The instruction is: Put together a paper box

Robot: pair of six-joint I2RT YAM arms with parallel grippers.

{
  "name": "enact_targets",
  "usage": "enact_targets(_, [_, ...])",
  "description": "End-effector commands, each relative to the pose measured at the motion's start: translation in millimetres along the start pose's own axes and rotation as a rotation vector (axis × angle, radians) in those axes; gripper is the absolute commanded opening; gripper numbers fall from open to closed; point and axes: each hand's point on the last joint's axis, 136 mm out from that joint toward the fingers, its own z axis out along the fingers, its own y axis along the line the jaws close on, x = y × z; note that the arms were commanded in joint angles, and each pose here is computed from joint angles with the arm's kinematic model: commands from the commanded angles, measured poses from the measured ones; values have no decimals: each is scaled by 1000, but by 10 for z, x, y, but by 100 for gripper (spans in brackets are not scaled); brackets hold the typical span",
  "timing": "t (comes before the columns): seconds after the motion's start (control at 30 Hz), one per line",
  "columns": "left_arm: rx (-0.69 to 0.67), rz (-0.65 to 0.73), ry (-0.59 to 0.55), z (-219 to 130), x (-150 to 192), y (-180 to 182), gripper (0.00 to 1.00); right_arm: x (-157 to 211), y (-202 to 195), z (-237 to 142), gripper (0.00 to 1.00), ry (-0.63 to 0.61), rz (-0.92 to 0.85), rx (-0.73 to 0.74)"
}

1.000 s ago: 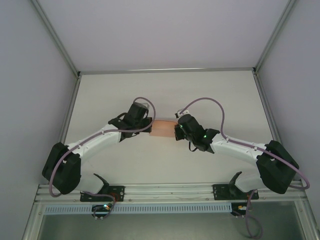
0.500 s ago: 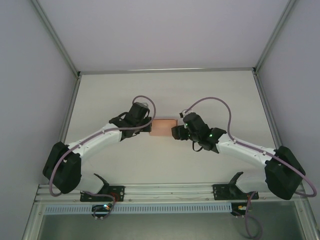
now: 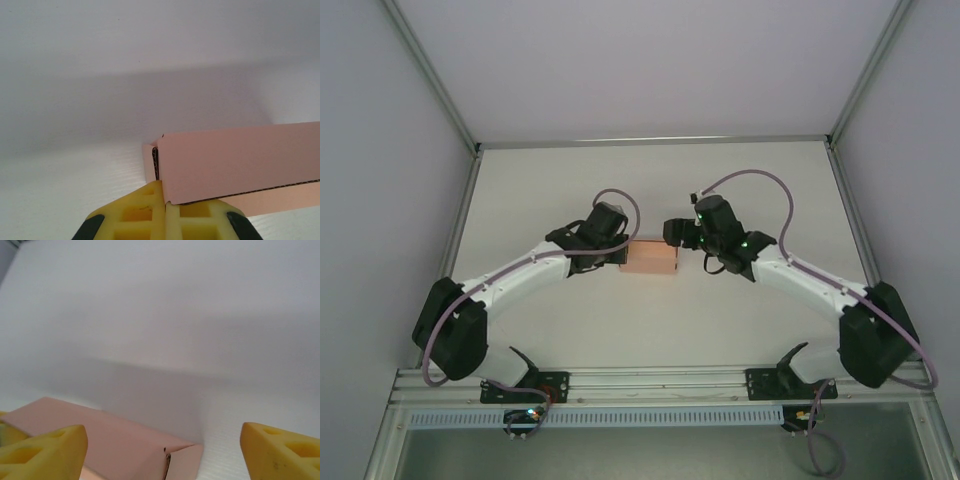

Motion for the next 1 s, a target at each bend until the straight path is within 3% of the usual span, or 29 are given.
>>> enact_targets(0.0, [-117, 62, 271, 105, 703, 305, 0, 237, -70, 163, 78, 114, 29, 24])
enact_targets(0.23, [-89, 70, 246, 42, 612, 237, 0, 701, -305, 284, 74, 200, 68, 69])
enact_targets(0.4, [-8, 103, 199, -110, 429, 52, 33, 998, -428, 375, 70, 232, 113, 69])
enact_targets(0.57, [81, 115, 119, -375, 175, -125, 54, 1154, -493, 406, 64, 263, 147, 81])
enact_targets(0.6, [104, 113, 103, -429, 127, -154, 62, 1172, -499, 410, 62, 264, 148, 80])
enact_targets(0.8, [205, -17, 41, -491, -92, -73, 98, 1259, -519, 442, 52, 282, 171, 78])
enact_targets(0.97, [293, -156, 47, -278, -182, 79, 99, 1329, -547, 453, 44, 295, 179, 80])
